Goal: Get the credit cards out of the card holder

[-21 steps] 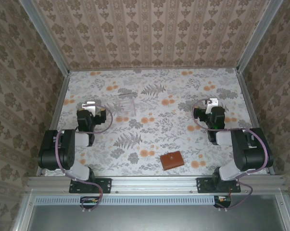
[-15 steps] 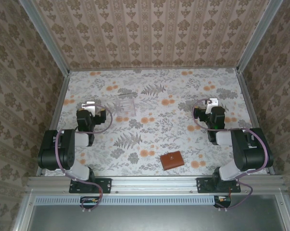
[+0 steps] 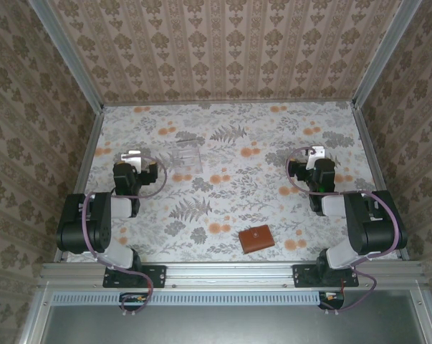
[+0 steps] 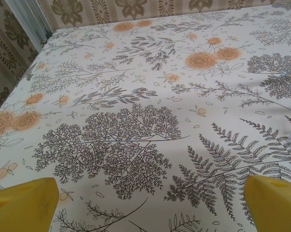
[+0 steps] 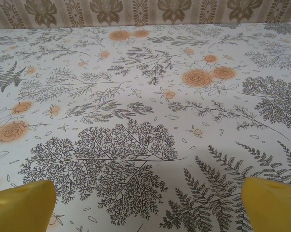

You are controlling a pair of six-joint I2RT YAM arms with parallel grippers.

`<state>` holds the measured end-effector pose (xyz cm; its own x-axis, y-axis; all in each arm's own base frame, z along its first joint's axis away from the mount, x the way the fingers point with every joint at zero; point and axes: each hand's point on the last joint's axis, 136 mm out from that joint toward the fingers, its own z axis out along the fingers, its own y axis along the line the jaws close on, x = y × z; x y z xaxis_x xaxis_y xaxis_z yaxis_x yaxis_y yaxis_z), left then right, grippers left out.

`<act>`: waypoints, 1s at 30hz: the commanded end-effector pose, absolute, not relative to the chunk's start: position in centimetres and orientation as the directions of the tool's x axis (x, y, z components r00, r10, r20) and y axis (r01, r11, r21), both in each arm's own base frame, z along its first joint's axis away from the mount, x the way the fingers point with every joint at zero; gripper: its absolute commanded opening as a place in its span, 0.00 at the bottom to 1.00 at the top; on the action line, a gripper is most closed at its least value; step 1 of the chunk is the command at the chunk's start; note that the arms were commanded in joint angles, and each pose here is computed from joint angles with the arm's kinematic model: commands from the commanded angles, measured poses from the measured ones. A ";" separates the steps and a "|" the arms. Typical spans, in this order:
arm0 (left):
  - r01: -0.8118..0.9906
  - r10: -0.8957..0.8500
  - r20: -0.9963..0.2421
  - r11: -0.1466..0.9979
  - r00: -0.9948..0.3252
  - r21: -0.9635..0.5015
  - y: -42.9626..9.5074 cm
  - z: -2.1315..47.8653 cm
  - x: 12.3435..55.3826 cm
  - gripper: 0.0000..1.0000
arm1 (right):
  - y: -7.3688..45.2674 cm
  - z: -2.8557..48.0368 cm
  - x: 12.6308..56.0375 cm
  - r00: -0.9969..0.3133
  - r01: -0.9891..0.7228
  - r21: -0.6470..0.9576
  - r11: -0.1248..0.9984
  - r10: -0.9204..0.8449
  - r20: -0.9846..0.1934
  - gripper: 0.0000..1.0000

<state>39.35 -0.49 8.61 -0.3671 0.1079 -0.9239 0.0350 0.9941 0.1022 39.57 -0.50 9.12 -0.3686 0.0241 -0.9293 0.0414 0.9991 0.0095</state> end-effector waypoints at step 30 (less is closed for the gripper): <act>-0.133 -0.203 -0.671 0.979 -0.713 -0.155 -4.8 13.9 39.2 0.90 | 2.6 11.7 39.7 -0.674 0.117 0.189 0.975 0.218 -0.706 0.89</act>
<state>40.18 -3.00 15.45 -0.6140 -0.1405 -0.7767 -0.1356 0.9882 -0.0716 40.40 1.68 13.85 -0.5822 0.1740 -0.7942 0.1011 0.9847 0.1416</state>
